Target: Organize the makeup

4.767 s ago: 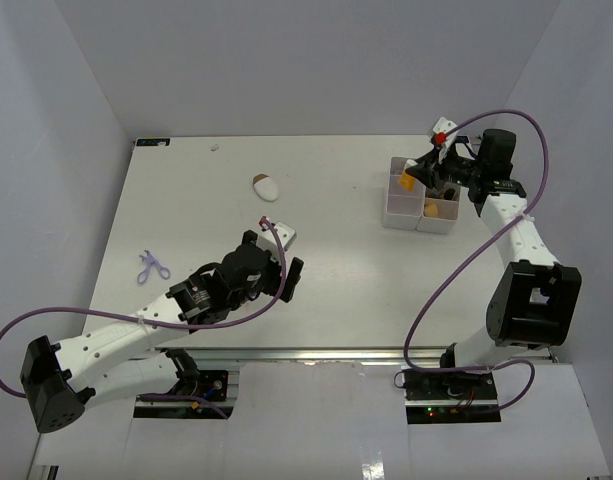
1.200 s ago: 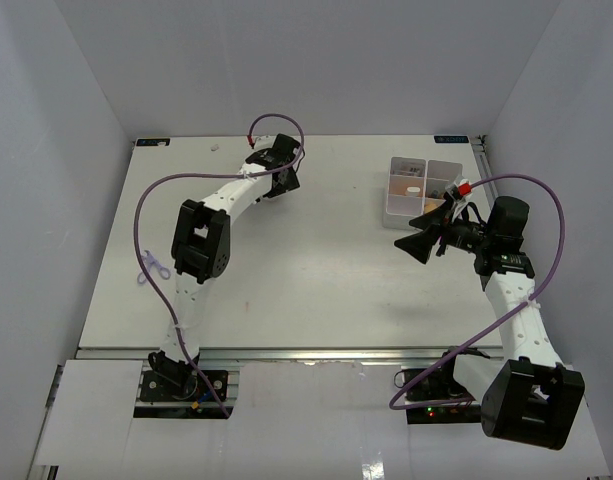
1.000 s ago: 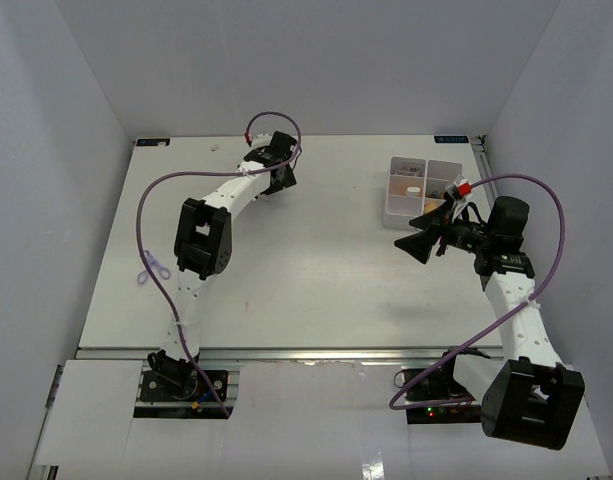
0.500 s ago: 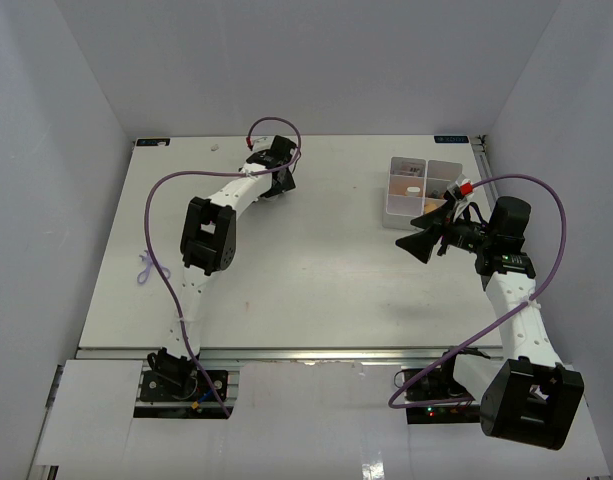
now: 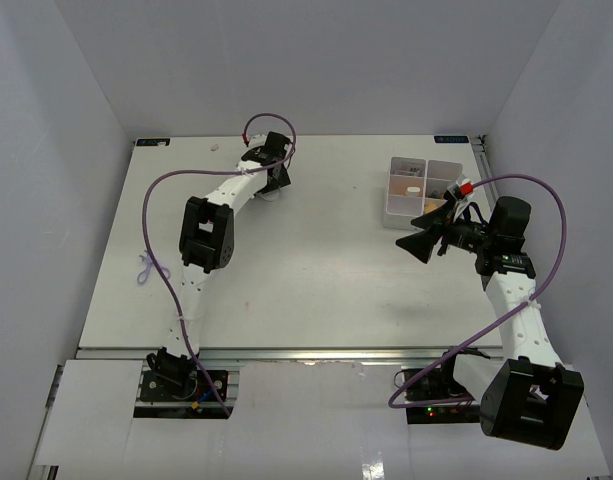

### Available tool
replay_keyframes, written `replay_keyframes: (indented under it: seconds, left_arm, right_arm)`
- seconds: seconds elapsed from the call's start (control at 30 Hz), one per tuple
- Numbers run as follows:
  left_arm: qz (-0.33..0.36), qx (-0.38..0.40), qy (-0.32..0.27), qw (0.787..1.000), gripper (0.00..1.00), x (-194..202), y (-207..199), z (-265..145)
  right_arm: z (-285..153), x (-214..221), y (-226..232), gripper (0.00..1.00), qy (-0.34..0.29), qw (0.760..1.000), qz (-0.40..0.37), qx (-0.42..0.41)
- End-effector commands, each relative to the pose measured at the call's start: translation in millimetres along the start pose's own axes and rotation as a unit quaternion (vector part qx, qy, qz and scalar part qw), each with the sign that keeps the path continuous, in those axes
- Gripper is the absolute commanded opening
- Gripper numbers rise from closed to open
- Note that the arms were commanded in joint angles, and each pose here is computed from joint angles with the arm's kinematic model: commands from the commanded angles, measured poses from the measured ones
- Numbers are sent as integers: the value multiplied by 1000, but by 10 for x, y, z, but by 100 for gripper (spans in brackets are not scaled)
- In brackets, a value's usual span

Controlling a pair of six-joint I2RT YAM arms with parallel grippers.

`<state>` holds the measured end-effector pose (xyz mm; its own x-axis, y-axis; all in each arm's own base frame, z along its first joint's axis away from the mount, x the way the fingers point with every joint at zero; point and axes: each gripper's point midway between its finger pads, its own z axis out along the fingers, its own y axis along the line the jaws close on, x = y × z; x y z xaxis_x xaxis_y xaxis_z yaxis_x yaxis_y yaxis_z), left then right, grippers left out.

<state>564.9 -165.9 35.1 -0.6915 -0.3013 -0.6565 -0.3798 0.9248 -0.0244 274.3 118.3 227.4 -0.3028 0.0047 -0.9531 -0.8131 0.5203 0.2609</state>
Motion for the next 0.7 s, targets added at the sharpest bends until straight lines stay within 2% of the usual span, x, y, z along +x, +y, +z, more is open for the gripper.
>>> replay_keyframes:
  seconds: [0.0, 0.3, 0.4, 0.5, 0.67]
  left_arm:
    - [-13, 16, -13, 1000, 85, -197, -22, 27]
    - [-13, 33, 6, 999, 69, -94, -44, -9]
    - [-17, 52, 14, 998, 58, -78, -79, -99]
    - [-19, 76, 26, 997, 47, -67, -129, -213]
    - [-28, 155, 73, 985, 40, 53, -277, -586]
  right_arm:
    - [-8, -50, -28, 93, -7, 1000, -11, 0]
    - [-23, -44, -49, 93, -8, 1000, -9, 4]
    - [-27, -42, -53, 94, -8, 1000, -10, 4]
    - [-25, -27, -33, 93, -8, 1000, -11, -4]
    - [-32, 39, 123, 93, -13, 997, -59, -51]
